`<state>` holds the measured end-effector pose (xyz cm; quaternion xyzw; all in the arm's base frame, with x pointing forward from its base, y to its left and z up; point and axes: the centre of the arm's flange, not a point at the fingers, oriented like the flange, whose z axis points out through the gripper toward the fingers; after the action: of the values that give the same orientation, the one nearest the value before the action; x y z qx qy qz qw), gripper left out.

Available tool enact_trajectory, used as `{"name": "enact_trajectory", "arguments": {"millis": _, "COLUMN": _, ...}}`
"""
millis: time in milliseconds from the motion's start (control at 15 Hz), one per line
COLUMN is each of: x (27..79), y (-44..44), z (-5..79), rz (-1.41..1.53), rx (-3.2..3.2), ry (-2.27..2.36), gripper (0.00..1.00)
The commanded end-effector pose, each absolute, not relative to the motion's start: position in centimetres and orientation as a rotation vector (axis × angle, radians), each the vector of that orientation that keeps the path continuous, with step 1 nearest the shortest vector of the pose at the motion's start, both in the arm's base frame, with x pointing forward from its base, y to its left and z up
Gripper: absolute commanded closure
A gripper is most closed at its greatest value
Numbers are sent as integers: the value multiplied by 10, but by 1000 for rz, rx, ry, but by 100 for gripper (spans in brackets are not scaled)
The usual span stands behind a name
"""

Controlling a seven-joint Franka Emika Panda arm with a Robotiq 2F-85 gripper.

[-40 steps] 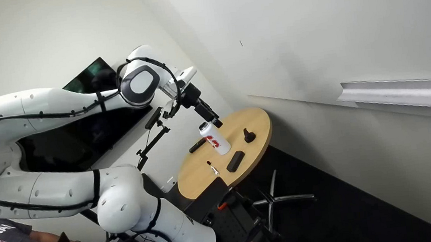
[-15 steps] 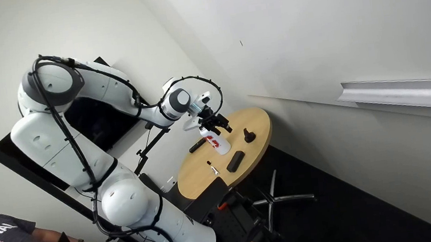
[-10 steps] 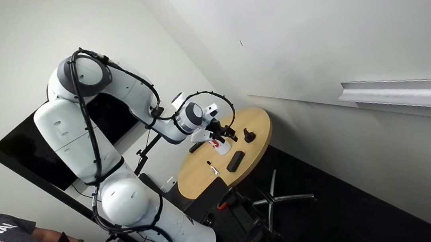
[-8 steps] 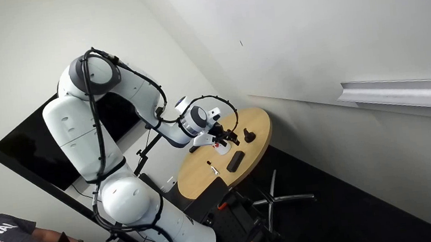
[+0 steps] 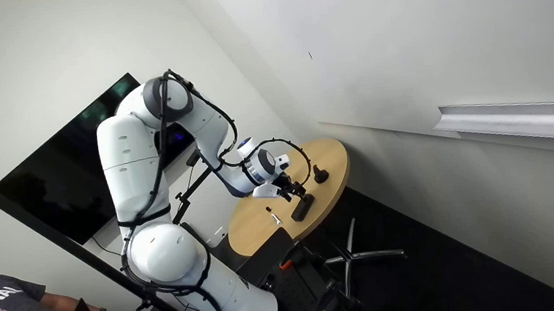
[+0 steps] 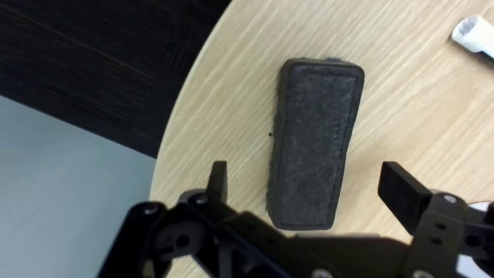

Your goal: Pick up the whiteboard eraser and put it on the whiteboard

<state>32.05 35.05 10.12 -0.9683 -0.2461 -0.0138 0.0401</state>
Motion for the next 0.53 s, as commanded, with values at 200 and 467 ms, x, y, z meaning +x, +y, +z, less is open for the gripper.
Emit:
{"name": "enact_trajectory", "arguments": {"millis": 200, "x": 337, "y": 373, "z": 71, "rz": 34, "rx": -2984, "ry": -730, "gripper": 0}}
{"name": "enact_trajectory", "arguments": {"millis": 467, "x": 342, "y": 379, "z": 64, "rz": 40, "rx": -2995, "ry": -728, "gripper": 0}}
